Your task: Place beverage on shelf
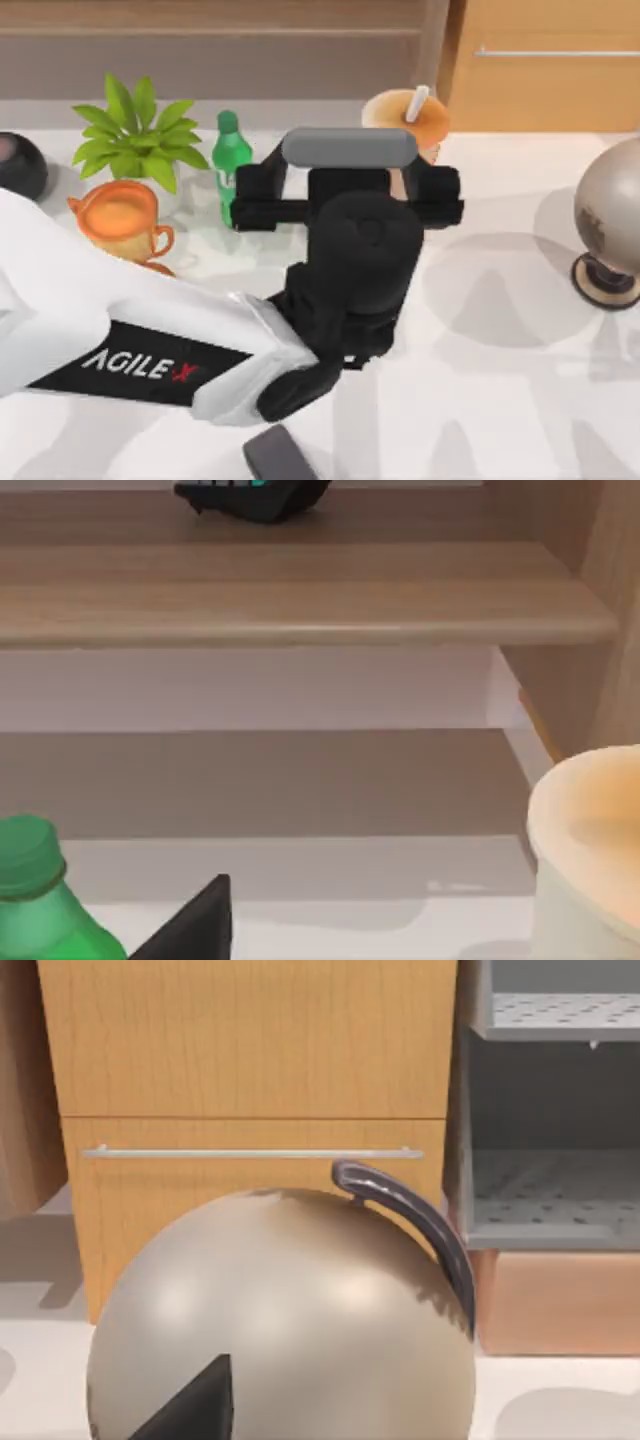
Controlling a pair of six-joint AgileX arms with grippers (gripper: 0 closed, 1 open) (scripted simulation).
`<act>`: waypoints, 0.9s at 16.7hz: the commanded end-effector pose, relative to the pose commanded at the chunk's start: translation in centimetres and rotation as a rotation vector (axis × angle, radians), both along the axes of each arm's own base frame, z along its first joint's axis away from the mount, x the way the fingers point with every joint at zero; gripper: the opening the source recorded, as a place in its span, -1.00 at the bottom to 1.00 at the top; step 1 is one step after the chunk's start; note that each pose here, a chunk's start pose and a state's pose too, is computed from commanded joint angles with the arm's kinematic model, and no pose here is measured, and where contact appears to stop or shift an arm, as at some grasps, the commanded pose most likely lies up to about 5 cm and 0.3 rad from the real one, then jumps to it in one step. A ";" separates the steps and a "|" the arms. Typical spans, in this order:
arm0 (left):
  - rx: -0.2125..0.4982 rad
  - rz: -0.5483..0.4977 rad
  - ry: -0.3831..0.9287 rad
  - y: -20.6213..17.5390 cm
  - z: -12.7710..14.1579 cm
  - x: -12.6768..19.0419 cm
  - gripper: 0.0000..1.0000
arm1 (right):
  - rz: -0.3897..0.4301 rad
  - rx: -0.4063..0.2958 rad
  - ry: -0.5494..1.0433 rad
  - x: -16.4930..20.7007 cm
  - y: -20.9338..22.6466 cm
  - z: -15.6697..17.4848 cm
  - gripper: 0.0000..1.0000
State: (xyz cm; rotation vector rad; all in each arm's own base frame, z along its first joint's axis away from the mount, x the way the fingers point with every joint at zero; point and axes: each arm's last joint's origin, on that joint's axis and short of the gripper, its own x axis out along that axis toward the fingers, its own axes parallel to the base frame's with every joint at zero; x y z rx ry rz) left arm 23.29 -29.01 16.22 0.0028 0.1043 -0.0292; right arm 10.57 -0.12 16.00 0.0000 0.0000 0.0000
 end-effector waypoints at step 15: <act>-0.012 0.004 -0.004 -5.6 -6.5 0.1 1.00 | 0.000 0.000 0.000 0.0 0.0 0.0 1.00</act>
